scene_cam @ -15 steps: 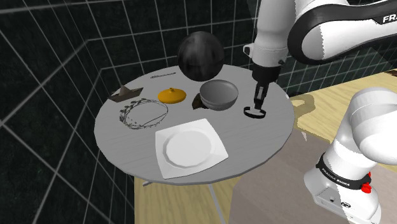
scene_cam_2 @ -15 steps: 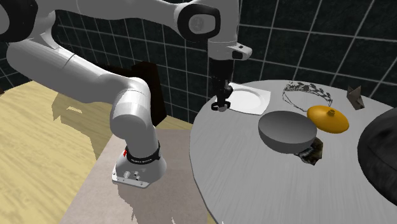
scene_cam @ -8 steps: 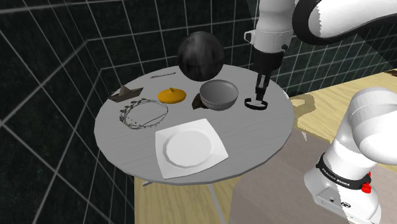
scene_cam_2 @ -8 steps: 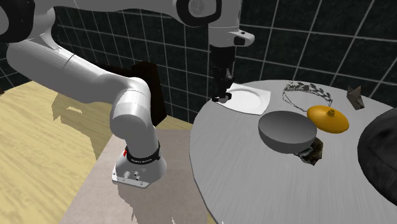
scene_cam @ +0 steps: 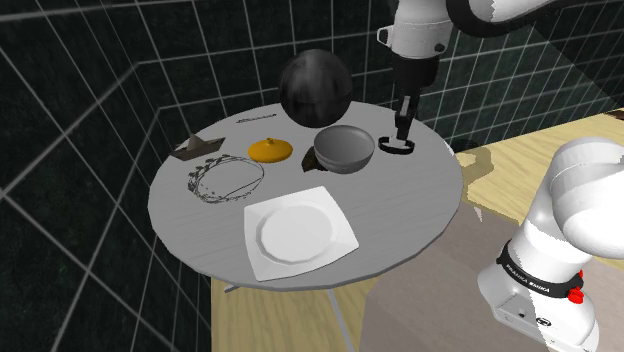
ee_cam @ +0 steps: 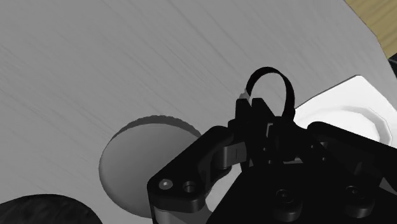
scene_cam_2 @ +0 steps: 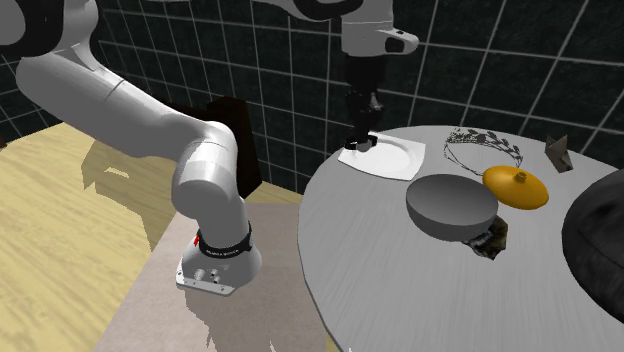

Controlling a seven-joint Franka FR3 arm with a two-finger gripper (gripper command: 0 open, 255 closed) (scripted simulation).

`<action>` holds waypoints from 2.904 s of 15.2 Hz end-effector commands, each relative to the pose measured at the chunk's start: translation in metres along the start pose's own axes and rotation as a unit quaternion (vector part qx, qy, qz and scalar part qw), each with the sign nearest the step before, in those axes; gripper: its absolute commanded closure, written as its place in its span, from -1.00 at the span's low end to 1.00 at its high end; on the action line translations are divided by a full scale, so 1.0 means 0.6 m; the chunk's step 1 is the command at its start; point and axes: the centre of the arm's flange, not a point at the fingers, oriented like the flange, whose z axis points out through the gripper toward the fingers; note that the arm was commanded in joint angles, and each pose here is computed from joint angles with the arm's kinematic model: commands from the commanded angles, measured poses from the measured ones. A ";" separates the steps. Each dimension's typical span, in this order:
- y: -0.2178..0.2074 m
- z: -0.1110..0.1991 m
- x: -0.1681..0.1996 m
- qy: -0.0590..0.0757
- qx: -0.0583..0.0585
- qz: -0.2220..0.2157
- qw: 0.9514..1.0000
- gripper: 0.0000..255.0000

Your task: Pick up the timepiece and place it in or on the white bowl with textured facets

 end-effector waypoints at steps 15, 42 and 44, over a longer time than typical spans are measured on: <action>0.220 -0.013 0.276 0.000 0.000 0.000 1.000 1.00; 0.218 0.147 0.292 0.000 0.000 0.000 1.000 1.00; 0.218 0.147 0.292 0.000 0.000 0.000 1.000 -1.00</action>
